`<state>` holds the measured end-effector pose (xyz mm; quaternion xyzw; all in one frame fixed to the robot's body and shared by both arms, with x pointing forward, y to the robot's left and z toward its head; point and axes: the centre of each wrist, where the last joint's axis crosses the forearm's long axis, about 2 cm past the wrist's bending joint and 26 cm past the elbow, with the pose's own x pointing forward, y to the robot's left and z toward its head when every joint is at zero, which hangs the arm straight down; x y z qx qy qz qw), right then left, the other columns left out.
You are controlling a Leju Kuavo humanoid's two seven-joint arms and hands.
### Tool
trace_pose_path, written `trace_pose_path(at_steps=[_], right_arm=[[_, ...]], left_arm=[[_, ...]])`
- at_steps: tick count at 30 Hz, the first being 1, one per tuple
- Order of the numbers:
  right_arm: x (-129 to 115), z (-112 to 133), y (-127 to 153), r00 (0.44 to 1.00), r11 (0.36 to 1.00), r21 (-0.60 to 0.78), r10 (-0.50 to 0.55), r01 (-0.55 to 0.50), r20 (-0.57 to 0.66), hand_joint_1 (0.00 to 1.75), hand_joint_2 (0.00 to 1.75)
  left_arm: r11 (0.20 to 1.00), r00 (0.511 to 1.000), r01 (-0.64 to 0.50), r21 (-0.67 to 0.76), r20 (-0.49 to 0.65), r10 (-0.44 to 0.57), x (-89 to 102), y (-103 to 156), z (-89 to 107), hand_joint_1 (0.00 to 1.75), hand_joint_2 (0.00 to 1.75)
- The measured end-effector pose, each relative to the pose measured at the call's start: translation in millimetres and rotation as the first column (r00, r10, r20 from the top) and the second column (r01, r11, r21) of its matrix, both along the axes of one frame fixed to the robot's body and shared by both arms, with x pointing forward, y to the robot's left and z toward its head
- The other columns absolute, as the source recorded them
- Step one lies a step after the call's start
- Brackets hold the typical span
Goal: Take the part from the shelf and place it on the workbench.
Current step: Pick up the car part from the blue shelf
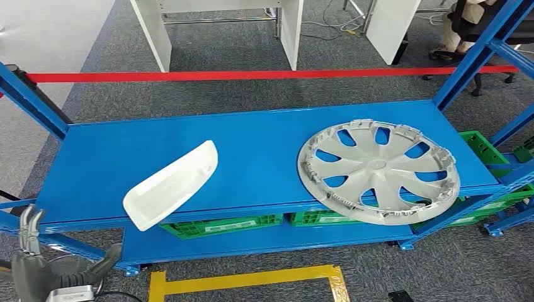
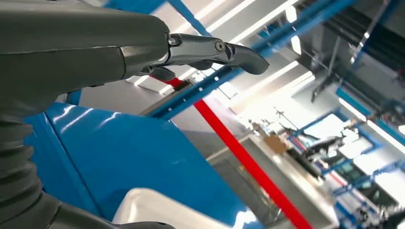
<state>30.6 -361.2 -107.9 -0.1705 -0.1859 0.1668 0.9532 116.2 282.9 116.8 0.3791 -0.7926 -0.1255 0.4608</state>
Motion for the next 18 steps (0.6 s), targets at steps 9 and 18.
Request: trace_pose_path(at_steps=[9,18], right_arm=[[7,1,-4,0.999,0.999,-0.005,0.048,-0.048,-0.007,0.0,1.75],[16,2,-6,0.995,0.995,-0.009,0.096,-0.097,-0.02,0.0,1.75]], left_arm=[[0.985,0.99,0.1,0.14,-0.113,-0.084,-3.5,-5,0.0,0.0,1.75],[0.953,0.942,0.215,0.214,-0.304,-0.144,5.4,-13,-1.5,0.0,1.75]])
